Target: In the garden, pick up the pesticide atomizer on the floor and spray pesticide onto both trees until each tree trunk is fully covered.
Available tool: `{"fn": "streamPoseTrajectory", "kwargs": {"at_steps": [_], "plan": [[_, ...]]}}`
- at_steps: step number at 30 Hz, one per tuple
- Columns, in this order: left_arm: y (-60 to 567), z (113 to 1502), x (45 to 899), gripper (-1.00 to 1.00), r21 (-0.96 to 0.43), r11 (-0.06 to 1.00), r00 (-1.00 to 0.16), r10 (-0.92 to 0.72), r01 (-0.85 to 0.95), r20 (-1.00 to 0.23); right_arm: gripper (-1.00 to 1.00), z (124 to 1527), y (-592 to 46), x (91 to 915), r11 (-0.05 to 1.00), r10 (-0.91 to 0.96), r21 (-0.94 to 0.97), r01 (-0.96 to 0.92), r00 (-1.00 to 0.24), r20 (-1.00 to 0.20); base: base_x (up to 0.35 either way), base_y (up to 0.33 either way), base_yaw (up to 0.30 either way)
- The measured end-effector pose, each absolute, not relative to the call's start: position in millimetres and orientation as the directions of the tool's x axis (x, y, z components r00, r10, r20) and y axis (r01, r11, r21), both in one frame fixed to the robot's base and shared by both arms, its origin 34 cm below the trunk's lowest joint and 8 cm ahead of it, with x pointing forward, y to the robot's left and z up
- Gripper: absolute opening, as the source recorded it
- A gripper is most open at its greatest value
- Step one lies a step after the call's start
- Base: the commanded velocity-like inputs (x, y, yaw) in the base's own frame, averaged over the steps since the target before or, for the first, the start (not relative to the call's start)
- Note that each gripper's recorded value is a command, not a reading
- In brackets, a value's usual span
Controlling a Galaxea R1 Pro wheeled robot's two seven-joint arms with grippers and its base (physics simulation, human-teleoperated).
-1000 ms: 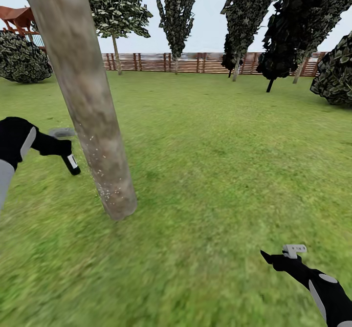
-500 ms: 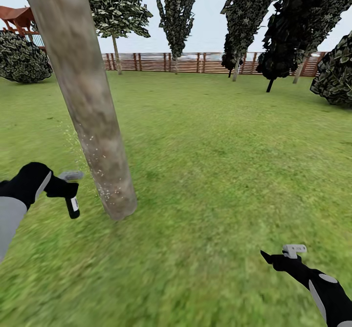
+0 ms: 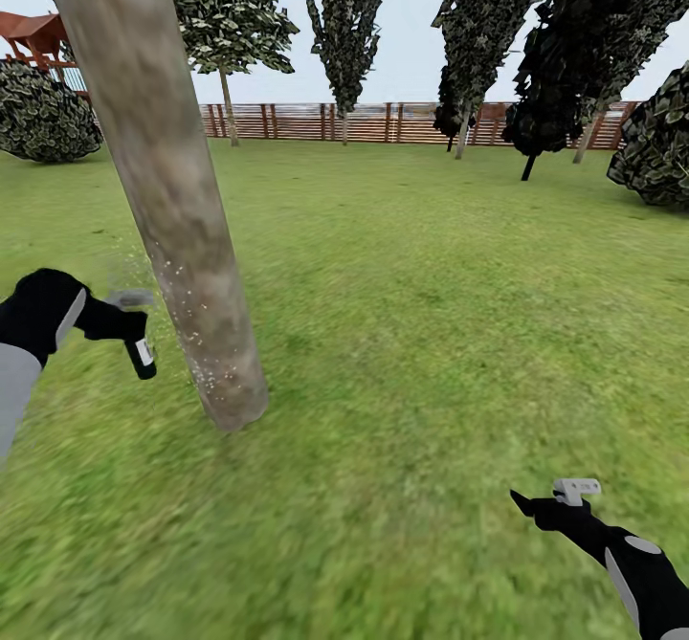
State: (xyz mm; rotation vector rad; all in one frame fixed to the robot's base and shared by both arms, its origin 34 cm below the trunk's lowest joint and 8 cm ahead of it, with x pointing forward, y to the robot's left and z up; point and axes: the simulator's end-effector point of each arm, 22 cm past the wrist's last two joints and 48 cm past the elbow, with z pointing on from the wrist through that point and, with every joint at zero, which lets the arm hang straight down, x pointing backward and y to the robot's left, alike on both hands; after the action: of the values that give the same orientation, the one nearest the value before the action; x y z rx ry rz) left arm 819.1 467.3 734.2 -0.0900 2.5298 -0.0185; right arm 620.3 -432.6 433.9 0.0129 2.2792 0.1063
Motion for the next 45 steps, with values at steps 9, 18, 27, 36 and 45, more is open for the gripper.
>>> {"fn": "streamPoseTrajectory", "kwargs": {"at_steps": [9, 18, 27, 36, 45], "plan": [[459, 600, 758, -1.00, -0.011, 1.000, -0.888, -0.015, -0.011, -0.460, 1.00, 434, -433, 620, 0.996, 0.045, 0.082, -0.027, -0.652, -0.757, 0.000, 0.000, 0.000], [446, 598, 761, -1.00, -0.074, 0.997, -0.878, -0.048, -0.014, -0.477, 1.00, 434, -434, 620, 0.997, 0.045, 0.080, -0.024, -0.652, -0.757, 0.000, -0.145, 0.073], [446, 591, 759, -1.00, -0.050, 0.998, -0.882, -0.045, -0.025, -0.469, 1.00, 435, -434, 620, 0.996, 0.044, 0.080, -0.026, -0.652, -0.757, -0.077, -0.268, 0.074], [425, 585, 766, -1.00, -0.032, 0.999, -0.881, -0.038, -0.026, -0.472, 1.00, 435, -433, 621, 0.996, 0.044, 0.082, -0.028, -0.652, -0.757, -0.020, -0.269, 0.104], [424, 585, 767, -1.00, -0.037, 0.999, -0.880, -0.042, -0.027, -0.473, 1.00, 435, -433, 621, 0.996, 0.043, 0.080, -0.027, -0.651, -0.758, 0.030, -0.268, 0.276]]}}
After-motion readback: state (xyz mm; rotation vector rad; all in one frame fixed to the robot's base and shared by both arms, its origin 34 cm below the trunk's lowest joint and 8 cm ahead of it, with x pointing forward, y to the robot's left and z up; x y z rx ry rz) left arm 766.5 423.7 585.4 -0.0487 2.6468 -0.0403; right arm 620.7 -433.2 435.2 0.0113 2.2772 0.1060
